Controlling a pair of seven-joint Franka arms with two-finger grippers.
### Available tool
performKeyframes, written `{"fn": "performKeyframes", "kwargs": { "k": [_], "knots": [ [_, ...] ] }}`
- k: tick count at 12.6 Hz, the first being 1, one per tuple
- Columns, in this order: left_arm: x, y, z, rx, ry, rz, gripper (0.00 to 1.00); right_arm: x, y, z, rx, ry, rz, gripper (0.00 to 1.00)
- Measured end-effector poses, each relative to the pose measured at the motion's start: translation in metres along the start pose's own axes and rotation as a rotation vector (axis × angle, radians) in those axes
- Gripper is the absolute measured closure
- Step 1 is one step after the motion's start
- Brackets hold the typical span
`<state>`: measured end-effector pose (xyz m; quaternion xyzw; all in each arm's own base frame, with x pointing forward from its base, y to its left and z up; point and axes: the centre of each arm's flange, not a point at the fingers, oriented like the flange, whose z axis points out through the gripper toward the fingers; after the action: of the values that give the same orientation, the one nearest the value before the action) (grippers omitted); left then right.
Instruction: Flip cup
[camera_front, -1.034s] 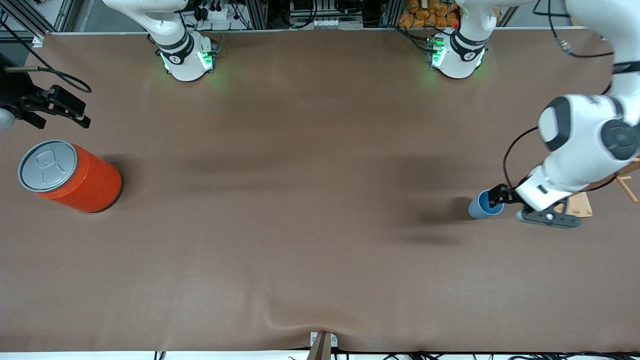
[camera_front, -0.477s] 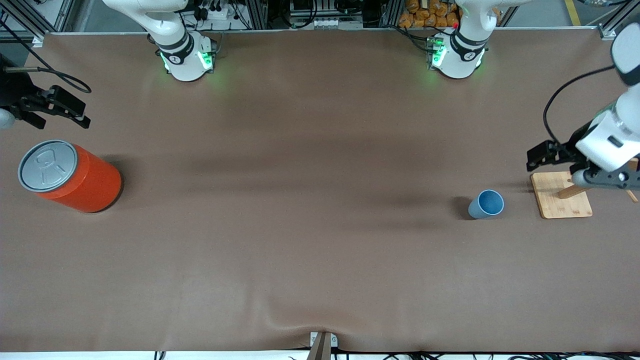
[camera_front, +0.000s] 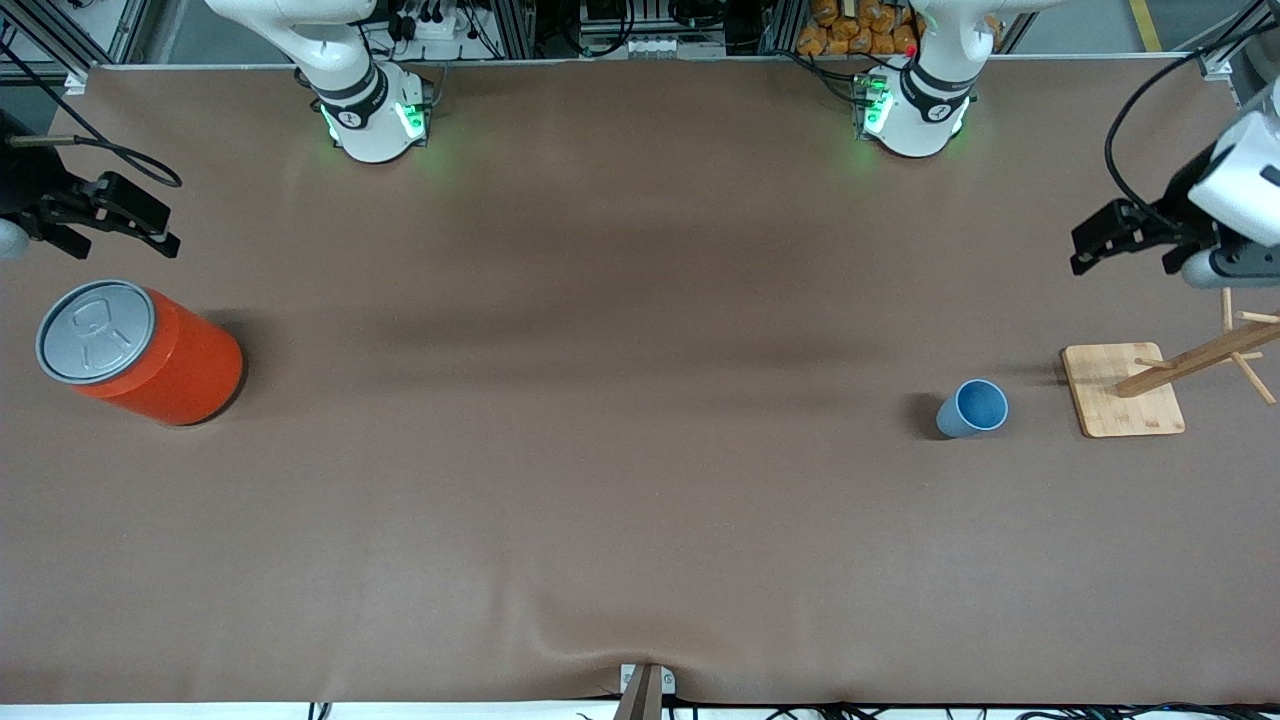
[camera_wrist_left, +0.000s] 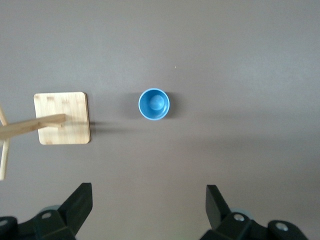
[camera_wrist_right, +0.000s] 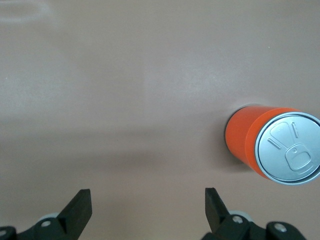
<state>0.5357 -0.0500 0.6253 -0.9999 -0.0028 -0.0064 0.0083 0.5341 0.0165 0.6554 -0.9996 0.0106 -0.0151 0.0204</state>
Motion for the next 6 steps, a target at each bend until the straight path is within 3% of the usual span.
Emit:
{"fn": "performKeyframes", "kwargs": {
  "k": [6],
  "knots": [
    [-0.028,0.003,-0.005,0.013,0.002,-0.049,0.00,0.000,0.000,0.000,0.000,0.000,0.000,0.00]
  ]
}}
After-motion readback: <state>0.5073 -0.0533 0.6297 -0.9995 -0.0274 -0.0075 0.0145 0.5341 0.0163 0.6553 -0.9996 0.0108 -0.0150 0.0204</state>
